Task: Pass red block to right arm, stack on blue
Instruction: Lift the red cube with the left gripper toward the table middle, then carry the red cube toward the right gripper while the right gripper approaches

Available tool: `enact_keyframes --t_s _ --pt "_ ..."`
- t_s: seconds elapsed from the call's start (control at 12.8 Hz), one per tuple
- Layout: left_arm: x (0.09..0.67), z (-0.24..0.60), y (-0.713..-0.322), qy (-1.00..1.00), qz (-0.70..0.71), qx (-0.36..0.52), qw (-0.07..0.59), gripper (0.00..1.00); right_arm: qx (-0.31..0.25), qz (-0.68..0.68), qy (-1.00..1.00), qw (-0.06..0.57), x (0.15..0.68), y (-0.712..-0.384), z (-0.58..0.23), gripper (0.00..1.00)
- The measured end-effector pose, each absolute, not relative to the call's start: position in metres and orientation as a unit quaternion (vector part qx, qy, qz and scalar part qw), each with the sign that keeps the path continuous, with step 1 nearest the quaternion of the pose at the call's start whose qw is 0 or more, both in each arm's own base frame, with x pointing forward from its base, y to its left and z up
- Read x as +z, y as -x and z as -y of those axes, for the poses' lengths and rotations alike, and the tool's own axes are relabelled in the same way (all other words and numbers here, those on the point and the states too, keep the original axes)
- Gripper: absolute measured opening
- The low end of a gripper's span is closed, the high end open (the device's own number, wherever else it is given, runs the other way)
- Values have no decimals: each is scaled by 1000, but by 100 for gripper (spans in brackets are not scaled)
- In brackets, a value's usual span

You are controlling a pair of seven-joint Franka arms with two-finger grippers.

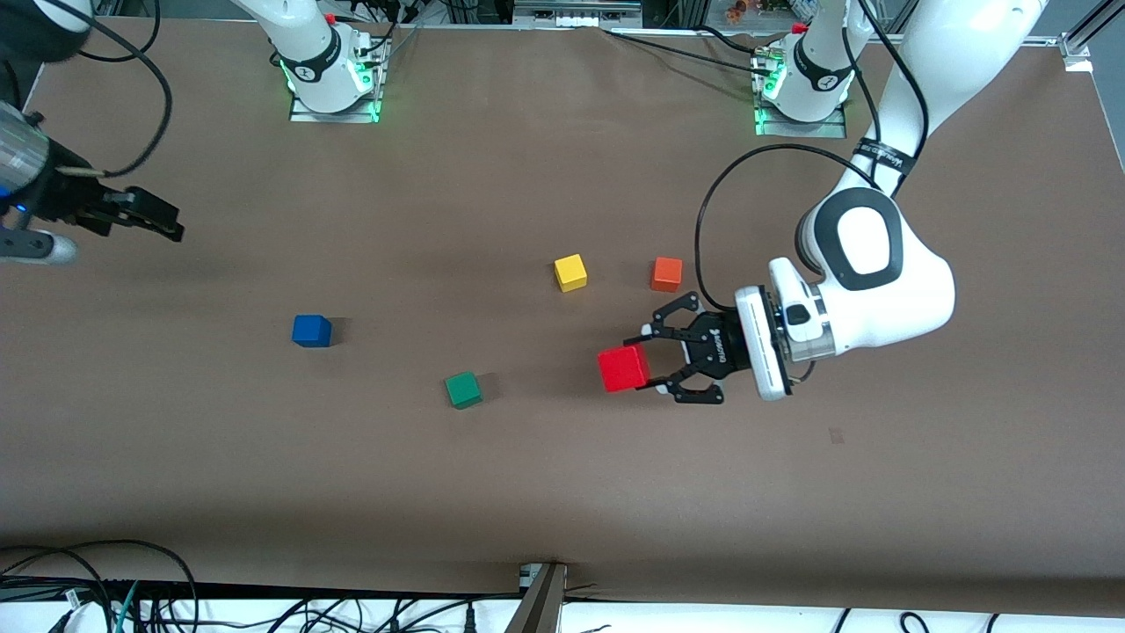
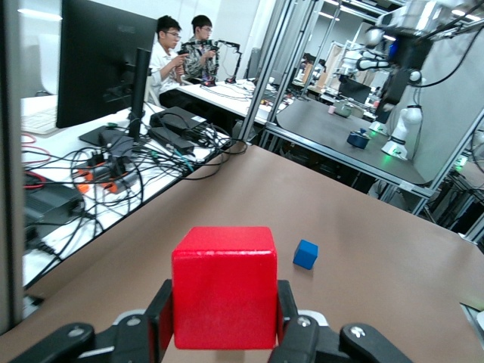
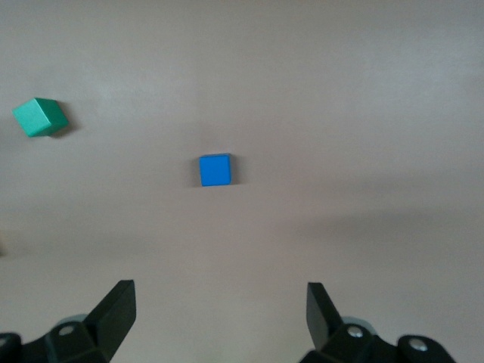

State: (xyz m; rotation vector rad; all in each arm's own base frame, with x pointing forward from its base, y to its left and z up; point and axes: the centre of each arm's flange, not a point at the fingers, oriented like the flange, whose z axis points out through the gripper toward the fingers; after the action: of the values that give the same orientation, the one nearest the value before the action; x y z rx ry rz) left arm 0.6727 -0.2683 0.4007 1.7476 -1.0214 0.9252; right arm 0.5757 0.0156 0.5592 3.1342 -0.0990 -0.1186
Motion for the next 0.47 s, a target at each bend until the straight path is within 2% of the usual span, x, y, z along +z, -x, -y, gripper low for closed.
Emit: enact_keyframes --t_s 0.24,0.31,0.47 --pt "400 304 -658 -693 422 363 458 56 -96 -30 -995 2 505 -589 -37 100" --pt "399 313 -654 -691 424 359 462 56 -109 -57 -992 -15 494 -590 -52 100" --pt "397 323 -649 -688 429 355 466 56 -112 -69 -986 -99 494 -590 -80 100"
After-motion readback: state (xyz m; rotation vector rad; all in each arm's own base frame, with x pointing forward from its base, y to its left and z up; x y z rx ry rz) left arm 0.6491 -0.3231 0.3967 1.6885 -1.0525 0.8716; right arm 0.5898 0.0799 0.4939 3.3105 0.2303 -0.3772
